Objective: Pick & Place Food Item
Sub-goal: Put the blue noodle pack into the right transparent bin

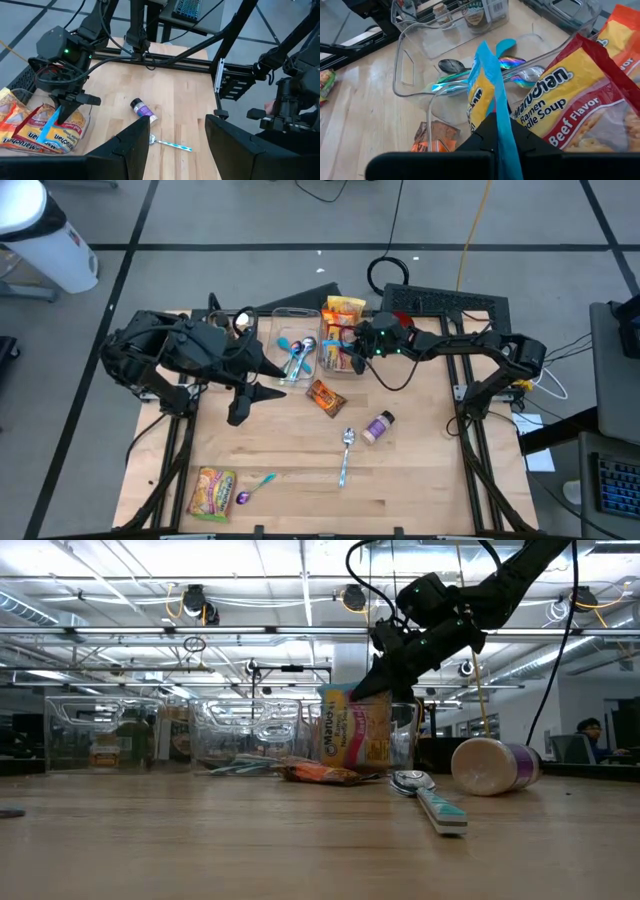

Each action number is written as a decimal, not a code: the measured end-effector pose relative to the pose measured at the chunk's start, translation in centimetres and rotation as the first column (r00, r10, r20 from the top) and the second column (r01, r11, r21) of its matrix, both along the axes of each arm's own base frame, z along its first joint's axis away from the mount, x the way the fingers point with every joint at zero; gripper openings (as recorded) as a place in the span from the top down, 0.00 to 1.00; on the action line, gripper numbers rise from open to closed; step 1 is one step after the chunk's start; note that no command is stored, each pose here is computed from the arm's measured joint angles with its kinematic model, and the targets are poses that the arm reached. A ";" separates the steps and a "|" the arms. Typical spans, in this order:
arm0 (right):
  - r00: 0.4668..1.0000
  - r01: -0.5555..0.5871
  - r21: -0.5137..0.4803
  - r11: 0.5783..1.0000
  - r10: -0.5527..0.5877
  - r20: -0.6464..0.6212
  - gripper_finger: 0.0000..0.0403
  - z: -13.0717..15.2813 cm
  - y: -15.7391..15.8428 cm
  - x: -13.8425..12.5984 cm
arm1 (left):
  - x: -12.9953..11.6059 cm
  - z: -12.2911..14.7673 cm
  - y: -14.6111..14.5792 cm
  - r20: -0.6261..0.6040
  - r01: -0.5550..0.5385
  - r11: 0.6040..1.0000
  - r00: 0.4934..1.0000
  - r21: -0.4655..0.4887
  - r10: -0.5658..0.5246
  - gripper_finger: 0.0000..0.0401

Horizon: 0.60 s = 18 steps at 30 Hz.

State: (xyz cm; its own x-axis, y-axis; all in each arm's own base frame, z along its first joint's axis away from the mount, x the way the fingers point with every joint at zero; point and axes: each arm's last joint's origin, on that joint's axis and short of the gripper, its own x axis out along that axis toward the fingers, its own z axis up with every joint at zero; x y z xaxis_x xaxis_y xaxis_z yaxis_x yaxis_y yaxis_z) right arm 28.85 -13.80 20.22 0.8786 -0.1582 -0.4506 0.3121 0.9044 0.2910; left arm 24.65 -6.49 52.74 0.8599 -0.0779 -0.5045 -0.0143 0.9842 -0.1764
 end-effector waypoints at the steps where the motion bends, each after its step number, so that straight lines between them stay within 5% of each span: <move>1: 1.000 0.000 0.000 1.000 0.000 0.000 0.99 0.0 0.0 0.0 | 0.0 0.0 0.0 0.002 -0.001 1.000 1.000 -0.001 0.001 0.50; 18: 0.993 0.048 -0.073 0.996 -0.040 0.107 0.75 1.7 -0.2 0.1 | 0.0 0.0 0.0 0.000 -0.016 0.999 1.000 -0.029 0.016 0.50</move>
